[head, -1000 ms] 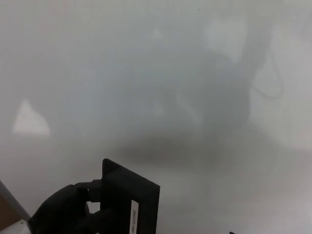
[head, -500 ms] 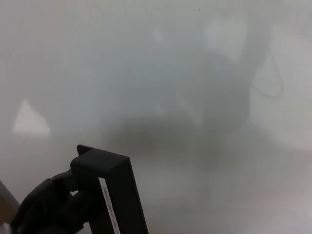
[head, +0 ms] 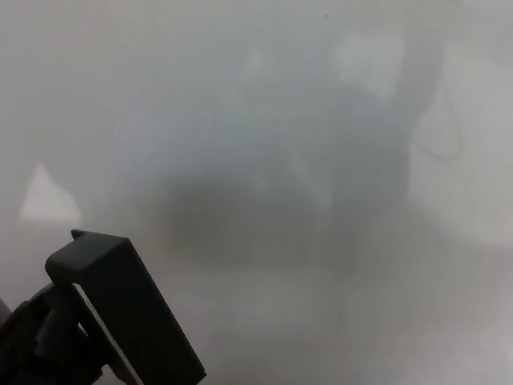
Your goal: A magnetic marker holder is on the left hand side of the white board, the robot put the index and middle finger into the opening of the container and pull off the magnetic holder and hand it to a human on the left hand side.
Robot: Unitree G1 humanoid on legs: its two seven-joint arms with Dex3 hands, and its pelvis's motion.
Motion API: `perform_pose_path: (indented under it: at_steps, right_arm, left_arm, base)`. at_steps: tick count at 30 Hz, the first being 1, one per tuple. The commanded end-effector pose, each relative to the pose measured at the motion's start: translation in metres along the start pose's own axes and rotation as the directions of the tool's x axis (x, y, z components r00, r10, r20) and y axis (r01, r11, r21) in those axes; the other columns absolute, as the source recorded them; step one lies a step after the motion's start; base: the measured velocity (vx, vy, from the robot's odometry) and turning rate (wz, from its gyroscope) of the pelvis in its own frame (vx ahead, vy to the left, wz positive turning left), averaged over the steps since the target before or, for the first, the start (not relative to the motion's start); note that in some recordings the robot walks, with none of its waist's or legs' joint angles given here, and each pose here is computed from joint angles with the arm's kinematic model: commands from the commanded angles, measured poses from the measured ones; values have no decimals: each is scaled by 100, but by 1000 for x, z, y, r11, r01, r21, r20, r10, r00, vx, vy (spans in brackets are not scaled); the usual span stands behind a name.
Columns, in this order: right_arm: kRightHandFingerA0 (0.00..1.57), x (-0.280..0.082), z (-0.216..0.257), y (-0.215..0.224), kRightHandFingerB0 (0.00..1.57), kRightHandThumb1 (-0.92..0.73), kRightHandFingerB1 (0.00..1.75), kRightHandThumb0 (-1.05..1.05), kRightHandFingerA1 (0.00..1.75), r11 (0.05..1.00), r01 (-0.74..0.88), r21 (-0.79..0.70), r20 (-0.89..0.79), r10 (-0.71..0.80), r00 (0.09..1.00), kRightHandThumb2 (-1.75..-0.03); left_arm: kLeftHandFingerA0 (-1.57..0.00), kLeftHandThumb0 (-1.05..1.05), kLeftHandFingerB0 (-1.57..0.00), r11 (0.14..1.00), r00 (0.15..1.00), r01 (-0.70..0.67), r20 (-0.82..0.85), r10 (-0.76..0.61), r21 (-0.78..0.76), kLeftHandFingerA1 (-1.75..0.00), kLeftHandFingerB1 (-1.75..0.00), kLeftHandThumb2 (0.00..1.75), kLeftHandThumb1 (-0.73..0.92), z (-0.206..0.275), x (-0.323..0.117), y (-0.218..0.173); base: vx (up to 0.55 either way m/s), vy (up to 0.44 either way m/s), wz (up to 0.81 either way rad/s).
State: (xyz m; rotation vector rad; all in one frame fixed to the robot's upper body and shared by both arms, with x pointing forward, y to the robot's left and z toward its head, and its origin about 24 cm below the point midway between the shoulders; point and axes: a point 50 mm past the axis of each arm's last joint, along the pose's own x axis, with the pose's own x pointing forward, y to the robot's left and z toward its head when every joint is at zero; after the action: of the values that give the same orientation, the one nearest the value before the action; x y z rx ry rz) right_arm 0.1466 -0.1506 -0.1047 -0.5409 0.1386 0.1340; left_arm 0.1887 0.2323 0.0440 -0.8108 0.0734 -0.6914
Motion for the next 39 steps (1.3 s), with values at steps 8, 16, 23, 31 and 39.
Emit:
perform_pose_path:
  at_steps: [8, 16, 23, 31, 39]
  right_arm:
    - [87, -24, -16, 0, 69, -53, 66, -43, 73, 997, -36, -73, -57, 32, 998, -88]
    - [86, -25, -16, 0, 69, -52, 66, -42, 73, 996, -33, -81, -58, 28, 998, -89]
    - [86, -22, -15, 0, 69, -51, 66, -41, 73, 995, -19, -96, -46, 15, 999, -88]
    - [95, -21, -14, 0, 73, -60, 51, -38, 60, 995, -21, -101, -41, 17, 999, -60]
    - [96, -20, -14, 1, 73, -59, 51, -37, 61, 993, -24, -114, -45, 19, 999, -60]
  left_arm:
    - [-90, -50, -71, 886, 829, 421, 478, -290, -193, -112, -76, 63, 77, 37, -37, -40]
    - [-93, -50, -72, 879, 833, 423, 478, -280, -221, -115, -81, 63, 76, 35, -39, -42]
    - [-87, -45, -76, 893, 862, 377, 446, -242, -244, -128, -84, 61, 72, 38, -37, -35]
    - [-89, -45, -76, 890, 878, 359, 426, -220, -280, -130, -77, 61, 73, 37, -33, -31]
    - [-100, -48, -80, 885, 880, 360, 421, -218, -294, -122, -87, 98, 57, 37, -32, -31]
  base:
    - [0, 0, 0]
    - [0, 0, 0]
    - [0, 0, 0]
    - [0, 0, 0]
    - [0, 0, 0]
